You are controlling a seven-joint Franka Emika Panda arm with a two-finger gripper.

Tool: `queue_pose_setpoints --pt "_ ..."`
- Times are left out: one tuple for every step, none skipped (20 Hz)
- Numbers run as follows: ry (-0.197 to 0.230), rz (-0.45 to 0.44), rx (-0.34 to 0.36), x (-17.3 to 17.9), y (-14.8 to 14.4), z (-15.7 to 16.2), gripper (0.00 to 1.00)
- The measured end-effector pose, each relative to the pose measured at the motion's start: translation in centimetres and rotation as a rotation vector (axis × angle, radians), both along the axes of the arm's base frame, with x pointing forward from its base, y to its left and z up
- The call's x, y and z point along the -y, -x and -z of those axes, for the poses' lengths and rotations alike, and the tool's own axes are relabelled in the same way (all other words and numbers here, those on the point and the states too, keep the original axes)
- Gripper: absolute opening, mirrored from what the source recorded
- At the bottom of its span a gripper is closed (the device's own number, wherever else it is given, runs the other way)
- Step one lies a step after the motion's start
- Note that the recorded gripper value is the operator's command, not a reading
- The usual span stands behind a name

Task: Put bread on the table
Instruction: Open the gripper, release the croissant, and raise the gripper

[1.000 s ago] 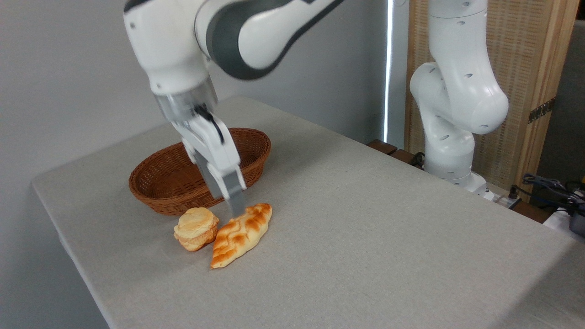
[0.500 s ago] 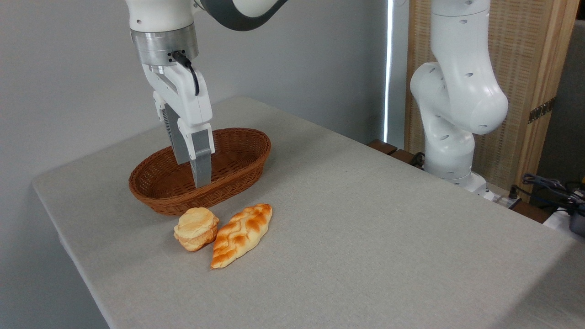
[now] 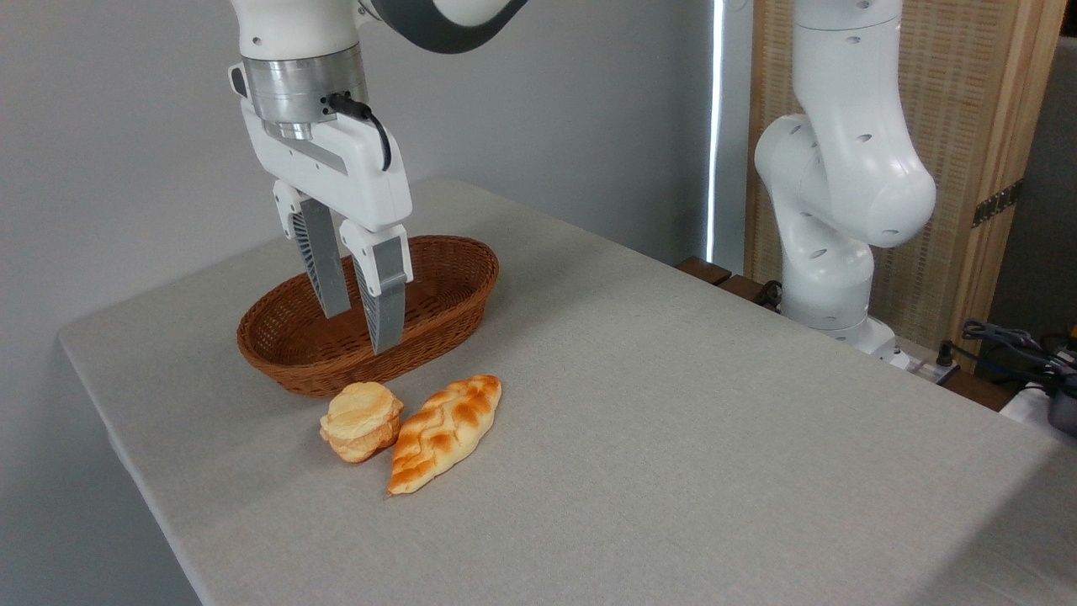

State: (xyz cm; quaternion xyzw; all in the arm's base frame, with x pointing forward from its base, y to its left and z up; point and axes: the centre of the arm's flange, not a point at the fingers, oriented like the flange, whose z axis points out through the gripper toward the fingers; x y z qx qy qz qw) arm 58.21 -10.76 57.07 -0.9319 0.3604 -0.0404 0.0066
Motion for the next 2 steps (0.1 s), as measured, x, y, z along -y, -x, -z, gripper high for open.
queue_pose_setpoints --pt "-0.007 -0.002 0.002 -0.1 -0.02 -0.02 1.0" --pt "-0.01 -0.006 0.003 -0.17 -0.03 -0.08 1.0"
